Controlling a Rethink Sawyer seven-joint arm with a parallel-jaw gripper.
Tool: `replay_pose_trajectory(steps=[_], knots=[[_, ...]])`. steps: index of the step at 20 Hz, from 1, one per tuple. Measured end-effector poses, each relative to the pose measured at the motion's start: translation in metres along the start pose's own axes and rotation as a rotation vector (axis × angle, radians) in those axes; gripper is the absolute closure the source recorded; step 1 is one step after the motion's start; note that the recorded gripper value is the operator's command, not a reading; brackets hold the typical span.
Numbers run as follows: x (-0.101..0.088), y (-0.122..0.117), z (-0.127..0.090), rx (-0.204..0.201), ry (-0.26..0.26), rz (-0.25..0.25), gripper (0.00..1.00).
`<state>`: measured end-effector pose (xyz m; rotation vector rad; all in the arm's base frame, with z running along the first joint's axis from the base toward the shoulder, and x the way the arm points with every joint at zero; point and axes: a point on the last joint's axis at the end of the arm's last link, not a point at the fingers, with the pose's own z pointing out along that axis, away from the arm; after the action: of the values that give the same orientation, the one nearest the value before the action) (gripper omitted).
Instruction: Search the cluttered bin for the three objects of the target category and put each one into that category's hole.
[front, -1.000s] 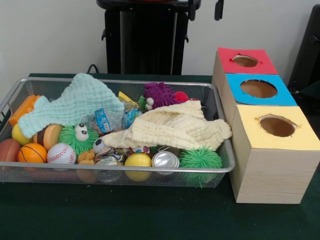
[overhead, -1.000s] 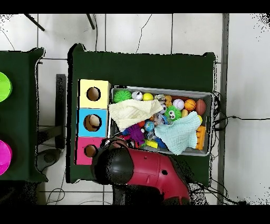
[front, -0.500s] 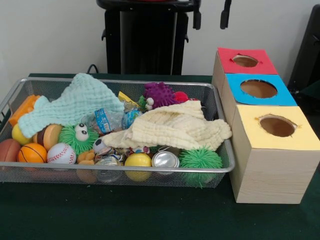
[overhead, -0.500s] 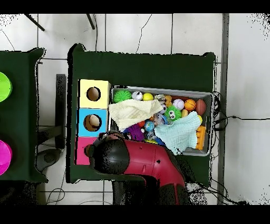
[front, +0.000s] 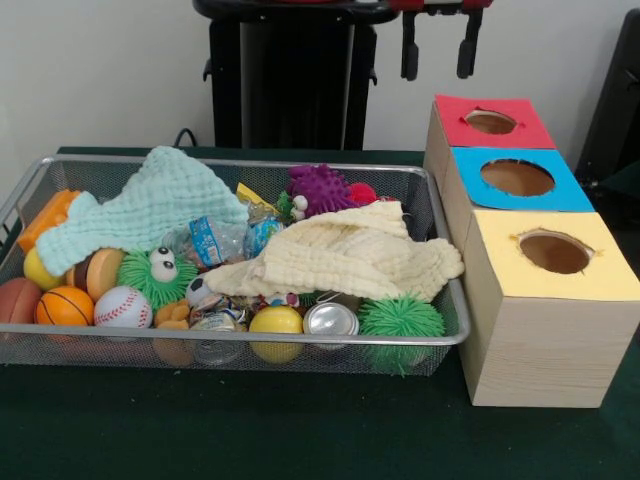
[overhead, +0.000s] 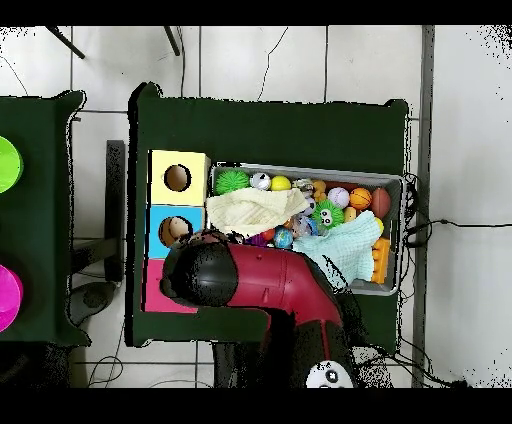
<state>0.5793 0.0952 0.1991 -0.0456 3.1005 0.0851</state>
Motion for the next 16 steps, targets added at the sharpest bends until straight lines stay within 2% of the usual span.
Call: replay_pose_trajectory(steps=[5,16], knots=[[-0.010,0.005,0.004,-0.001,-0.008,-0.011,0.00],[-0.020,0.018,0.007,-0.002,-0.018,-0.034,0.00]])
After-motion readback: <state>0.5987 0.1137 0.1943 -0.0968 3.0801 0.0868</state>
